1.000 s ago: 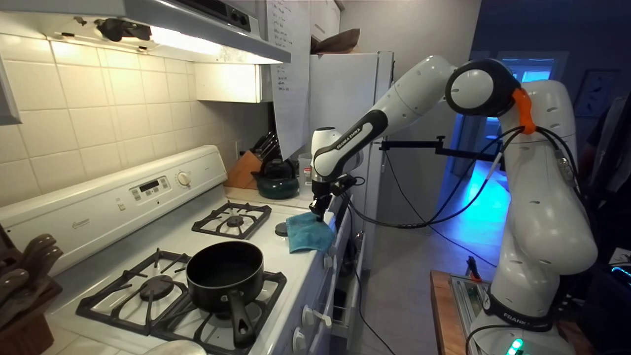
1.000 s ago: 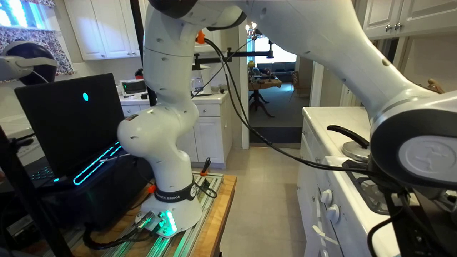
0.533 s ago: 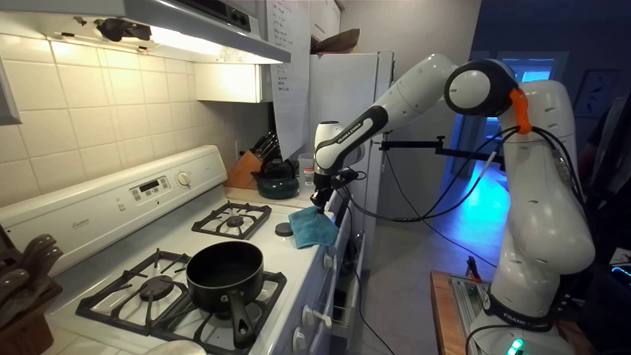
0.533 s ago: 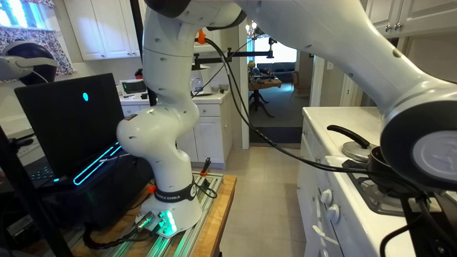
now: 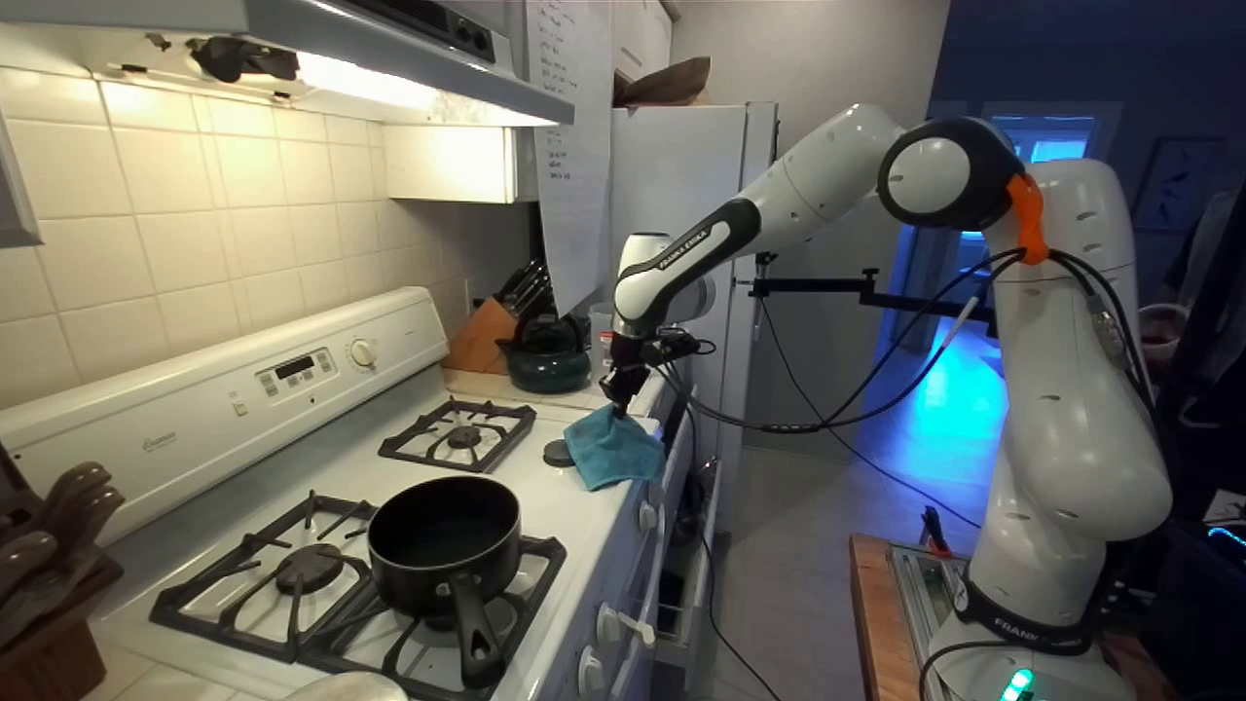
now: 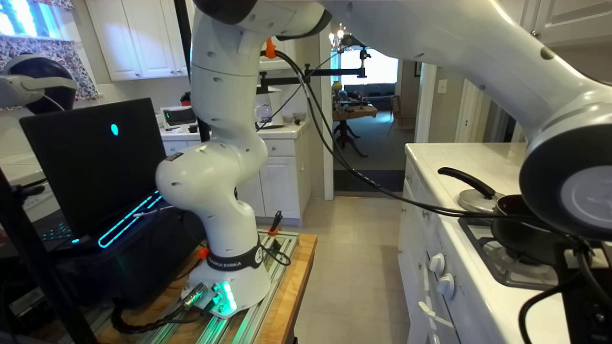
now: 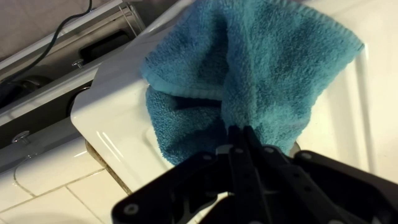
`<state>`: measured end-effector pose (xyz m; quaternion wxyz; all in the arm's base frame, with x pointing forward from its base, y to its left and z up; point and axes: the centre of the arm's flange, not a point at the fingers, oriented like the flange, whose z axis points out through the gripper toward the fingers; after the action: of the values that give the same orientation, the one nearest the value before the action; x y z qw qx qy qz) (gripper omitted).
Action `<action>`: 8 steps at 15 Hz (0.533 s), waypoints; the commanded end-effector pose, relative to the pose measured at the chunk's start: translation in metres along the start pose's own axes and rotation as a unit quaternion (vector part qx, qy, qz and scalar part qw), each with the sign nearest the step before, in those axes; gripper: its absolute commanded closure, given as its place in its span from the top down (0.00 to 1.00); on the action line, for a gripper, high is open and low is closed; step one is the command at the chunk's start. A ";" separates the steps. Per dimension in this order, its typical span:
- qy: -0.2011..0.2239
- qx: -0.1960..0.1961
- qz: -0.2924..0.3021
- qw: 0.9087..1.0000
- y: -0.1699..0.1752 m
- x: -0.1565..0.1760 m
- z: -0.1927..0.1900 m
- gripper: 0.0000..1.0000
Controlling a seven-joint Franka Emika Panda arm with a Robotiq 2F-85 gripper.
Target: Pick up the blue towel and clean the right bottom plate of the stove
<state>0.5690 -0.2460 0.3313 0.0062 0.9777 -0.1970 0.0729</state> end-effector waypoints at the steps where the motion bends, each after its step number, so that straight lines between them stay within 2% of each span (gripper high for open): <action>1: 0.000 0.000 0.000 1.000 0.000 0.000 0.000 0.04; 4: 0.001 -0.007 0.001 1.000 0.000 0.002 0.004 0.01; 8: -0.001 -0.027 0.065 0.998 0.024 0.028 0.029 0.01</action>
<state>0.5689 -0.2565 0.3211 0.0133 0.9725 -0.2224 0.0676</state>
